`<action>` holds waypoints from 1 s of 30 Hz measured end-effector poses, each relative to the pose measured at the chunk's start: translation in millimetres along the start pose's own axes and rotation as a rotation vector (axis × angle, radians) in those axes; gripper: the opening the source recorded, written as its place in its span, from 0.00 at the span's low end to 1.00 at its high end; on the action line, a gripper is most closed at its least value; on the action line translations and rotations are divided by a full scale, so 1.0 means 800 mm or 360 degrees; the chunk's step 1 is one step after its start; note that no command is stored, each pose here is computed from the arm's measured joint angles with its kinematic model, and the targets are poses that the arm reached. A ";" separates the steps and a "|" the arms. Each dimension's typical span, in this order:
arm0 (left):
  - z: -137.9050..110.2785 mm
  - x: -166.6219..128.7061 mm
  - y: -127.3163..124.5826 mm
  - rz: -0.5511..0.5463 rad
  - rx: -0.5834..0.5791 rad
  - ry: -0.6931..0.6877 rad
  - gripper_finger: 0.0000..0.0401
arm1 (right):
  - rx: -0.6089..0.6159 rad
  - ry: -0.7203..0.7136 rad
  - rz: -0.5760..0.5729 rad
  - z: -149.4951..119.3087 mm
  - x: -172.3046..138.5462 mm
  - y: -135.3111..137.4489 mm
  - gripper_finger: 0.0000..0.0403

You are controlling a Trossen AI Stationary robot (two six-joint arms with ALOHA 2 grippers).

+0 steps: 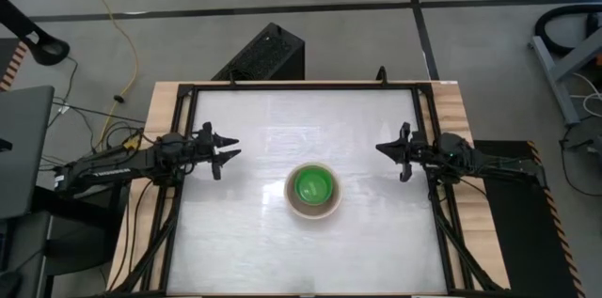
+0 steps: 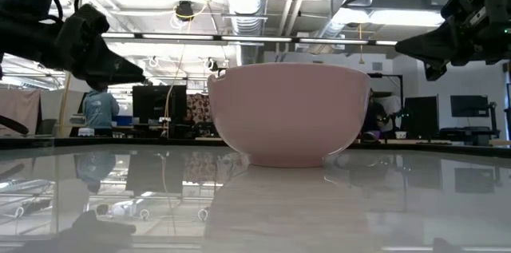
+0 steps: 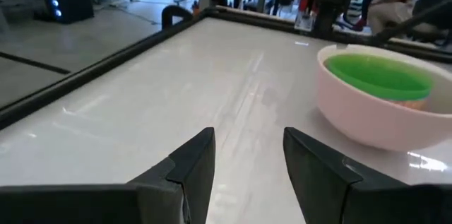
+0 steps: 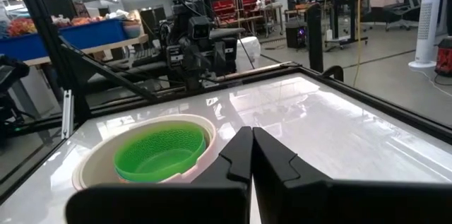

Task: Nest bowls inside each other
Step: Return to Home Position

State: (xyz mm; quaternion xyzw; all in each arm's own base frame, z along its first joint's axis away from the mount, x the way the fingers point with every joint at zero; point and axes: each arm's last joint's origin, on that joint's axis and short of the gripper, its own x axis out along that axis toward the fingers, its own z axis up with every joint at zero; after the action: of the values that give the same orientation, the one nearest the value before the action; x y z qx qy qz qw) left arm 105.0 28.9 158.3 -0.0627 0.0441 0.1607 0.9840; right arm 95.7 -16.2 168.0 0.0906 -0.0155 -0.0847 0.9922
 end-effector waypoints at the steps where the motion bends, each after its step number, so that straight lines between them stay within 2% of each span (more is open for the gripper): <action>1: -0.001 0.000 0.000 0.0003 0.0001 0.0012 0.39 | 0.0000 0.0000 0.0000 0.000 0.000 0.000 0.07; 30: -0.006 0.000 0.001 0.0012 0.0005 0.0072 0.39 | 0.0002 0.0002 0.0002 0.000 0.000 0.000 0.07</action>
State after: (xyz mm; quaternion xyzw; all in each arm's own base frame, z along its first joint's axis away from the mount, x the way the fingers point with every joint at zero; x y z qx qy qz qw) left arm 104.5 28.9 153.7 -0.0645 0.0668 0.1629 0.9823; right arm 95.8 -16.2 167.8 0.0912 -0.0149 -0.0840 0.9922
